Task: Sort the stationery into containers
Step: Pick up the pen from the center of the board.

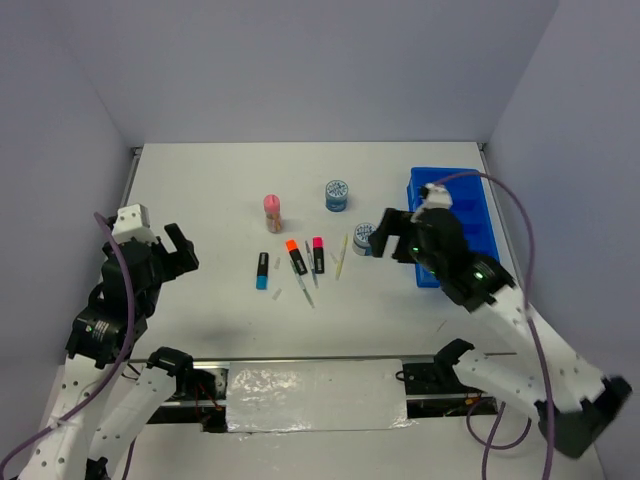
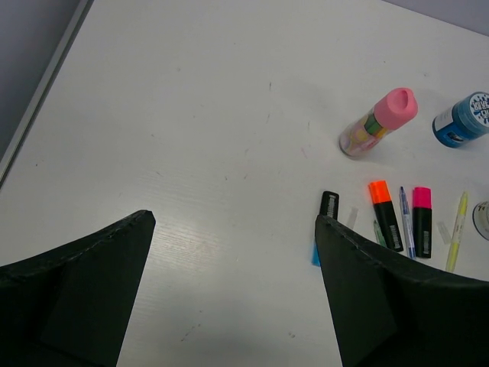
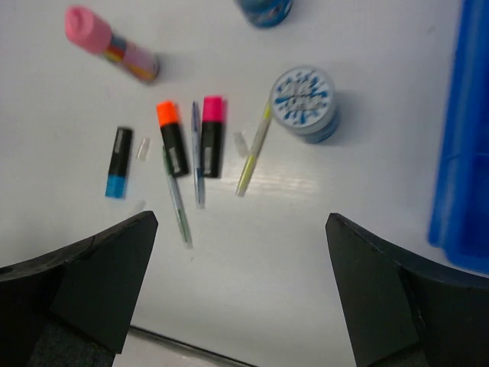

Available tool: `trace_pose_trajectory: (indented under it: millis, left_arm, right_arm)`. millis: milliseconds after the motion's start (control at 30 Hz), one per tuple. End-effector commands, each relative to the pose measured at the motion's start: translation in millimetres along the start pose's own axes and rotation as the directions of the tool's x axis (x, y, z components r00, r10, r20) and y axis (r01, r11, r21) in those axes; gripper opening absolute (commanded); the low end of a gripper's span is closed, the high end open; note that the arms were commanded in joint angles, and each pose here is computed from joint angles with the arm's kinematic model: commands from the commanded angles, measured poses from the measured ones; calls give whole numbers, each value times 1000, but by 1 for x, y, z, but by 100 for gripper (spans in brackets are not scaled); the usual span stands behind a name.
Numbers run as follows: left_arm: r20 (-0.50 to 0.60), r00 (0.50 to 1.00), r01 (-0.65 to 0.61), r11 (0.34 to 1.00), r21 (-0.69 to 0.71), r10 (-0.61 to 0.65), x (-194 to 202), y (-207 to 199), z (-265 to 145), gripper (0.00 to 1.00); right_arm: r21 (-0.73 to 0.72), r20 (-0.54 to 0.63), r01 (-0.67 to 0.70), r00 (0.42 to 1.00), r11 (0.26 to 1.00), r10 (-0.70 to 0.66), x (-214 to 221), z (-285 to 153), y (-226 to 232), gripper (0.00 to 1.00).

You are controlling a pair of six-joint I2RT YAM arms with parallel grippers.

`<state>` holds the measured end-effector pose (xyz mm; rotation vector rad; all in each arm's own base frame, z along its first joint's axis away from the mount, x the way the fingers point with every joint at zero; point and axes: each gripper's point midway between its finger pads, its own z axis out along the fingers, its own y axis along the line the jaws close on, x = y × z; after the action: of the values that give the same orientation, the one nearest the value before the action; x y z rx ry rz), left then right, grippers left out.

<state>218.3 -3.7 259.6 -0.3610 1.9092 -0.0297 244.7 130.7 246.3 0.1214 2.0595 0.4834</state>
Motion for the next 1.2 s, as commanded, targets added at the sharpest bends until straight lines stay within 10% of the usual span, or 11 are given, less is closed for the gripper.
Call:
trace_pose_trajectory:
  millis: [0, 133, 333, 1167]
  left_arm:
    - [24, 1000, 18, 1000, 25, -19, -7, -8, 4, 99]
    - [17, 1000, 15, 1000, 24, -15, -6, -8, 5, 99]
    - [4, 1000, 3, 999, 48, -3, -3, -13, 7, 99]
    - [-34, 999, -20, 996, 92, 24, 4, -24, 14, 99]
  right_arm:
    - [45, -46, -6, 999, 999, 8, 14, 36, 35, 100]
    - [172, -152, 46, 988, 984, -20, 58, 81, 52, 95]
    - [273, -211, 58, 978, 960, 1, 101, 128, 49, 55]
    - [389, -274, 81, 961, 918, 32, 118, 206, 5, 38]
